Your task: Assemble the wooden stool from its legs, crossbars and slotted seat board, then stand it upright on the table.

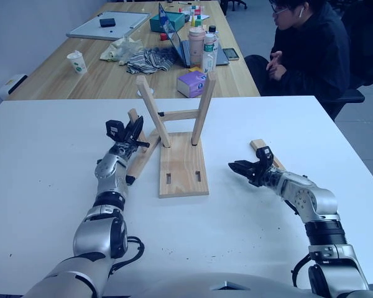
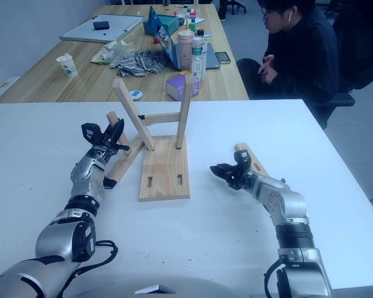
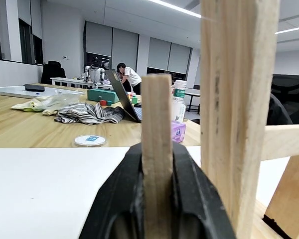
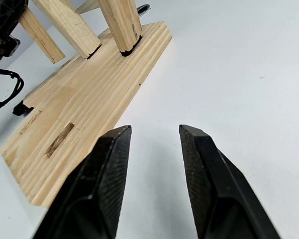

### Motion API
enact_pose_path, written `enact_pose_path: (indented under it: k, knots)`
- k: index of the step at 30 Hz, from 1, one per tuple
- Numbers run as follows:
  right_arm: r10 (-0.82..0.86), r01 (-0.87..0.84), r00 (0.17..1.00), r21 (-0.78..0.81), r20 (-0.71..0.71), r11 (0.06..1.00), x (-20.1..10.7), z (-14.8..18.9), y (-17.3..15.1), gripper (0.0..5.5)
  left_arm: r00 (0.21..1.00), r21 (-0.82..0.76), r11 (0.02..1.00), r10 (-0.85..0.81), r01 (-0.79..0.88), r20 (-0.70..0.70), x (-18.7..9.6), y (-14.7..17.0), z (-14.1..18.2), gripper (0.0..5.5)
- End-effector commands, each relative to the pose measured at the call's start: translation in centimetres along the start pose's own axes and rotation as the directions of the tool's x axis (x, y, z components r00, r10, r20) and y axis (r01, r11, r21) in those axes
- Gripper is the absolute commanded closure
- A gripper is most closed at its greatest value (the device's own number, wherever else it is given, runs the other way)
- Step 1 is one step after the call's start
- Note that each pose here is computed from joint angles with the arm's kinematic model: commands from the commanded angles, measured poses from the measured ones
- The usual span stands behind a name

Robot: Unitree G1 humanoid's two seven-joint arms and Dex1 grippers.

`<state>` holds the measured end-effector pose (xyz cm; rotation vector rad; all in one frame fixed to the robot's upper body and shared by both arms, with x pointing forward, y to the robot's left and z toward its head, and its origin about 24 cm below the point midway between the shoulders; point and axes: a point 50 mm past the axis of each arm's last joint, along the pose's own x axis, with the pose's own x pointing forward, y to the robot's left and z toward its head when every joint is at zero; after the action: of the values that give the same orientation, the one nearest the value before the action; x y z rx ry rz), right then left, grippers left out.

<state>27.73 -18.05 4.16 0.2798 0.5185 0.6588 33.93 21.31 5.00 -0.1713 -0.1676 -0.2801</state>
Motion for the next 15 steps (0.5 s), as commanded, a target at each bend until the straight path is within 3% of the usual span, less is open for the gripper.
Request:
enact_pose_path:
  k: [1, 8, 15]
  knots:
    - [0.002, -0.003, 1.000, -0.028, -0.007, 1.000, 0.2, 0.5, -0.1, 3.74, 1.000, 0.009, 1.000, 0.012, -0.012, -0.026, -0.1, -0.3, -0.8, 5.12]
    - [0.003, -0.004, 1.000, -0.025, -0.018, 1.000, 0.1, 0.2, 0.0, 3.74, 0.989, 0.016, 0.997, 0.074, -0.072, -0.126, -2.0, 0.1, -3.1, 5.12]
    - [-0.013, 0.013, 1.000, -0.016, -0.006, 1.000, -0.2, 0.0, -0.1, 3.74, 0.987, 0.004, 0.994, 0.105, -0.105, -0.122, -4.5, 1.7, -3.4, 5.12]
